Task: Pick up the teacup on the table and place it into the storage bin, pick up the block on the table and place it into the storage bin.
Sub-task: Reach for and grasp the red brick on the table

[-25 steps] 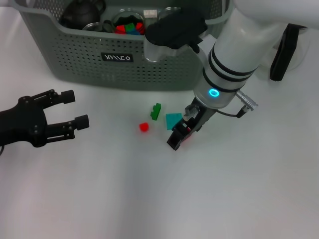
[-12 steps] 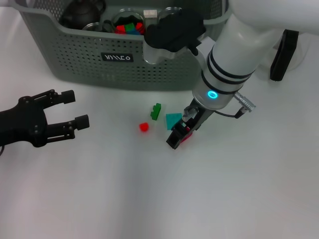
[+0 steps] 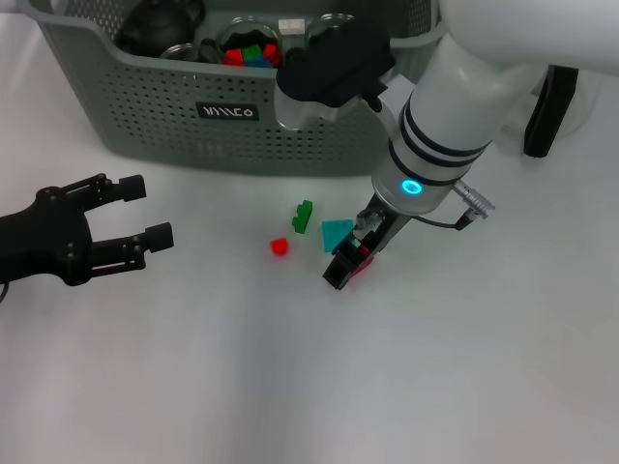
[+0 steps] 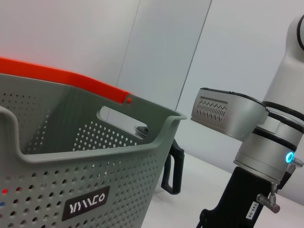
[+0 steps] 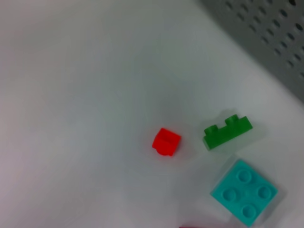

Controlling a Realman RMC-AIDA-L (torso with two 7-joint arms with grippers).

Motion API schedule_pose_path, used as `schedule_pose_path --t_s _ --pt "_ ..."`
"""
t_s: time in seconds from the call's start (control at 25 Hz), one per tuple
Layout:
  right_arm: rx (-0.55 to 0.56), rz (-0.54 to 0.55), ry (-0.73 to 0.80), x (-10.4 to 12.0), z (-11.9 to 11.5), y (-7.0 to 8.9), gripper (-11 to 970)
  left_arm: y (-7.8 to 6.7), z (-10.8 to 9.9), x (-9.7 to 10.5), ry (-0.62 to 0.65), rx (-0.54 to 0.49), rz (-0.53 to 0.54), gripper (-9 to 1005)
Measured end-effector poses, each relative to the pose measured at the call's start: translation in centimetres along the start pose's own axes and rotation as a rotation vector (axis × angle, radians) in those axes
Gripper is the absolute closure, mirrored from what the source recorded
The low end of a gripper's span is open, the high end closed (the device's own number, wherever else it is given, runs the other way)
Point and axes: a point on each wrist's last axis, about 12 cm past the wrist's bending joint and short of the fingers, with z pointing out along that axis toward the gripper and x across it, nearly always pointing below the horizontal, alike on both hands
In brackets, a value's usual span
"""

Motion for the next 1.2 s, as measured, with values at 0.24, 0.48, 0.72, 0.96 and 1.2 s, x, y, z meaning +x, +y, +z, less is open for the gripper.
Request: schedule_pose_path --t_s 0.24,0.48,0.72,0.96,1.2 --pt "-0.029 0.0 -0.003 0.06 0.1 0.22 156 0.01 0.0 0.01 0.0 -0.001 0.0 135" --pt "-0.034 -0.009 -0.012 0.06 0.2 0.19 155 0.04 -0.04 0.06 0.002 -0.006 0.0 135" --pt "-0.028 0.007 -0.021 0.07 0.39 -0.08 154 0.05 -0.09 0.17 0.004 -0.012 -0.004 135" --pt "-0.022 -0.004 -0.023 0.02 0.42 -0.05 155 0.07 -0.03 0.13 0.003 -0.011 -0.003 135" --pt "-0.011 -0.019 -0.014 0.16 0.6 0.0 157 0.09 0.03 0.09 0.003 -0.009 -0.003 135"
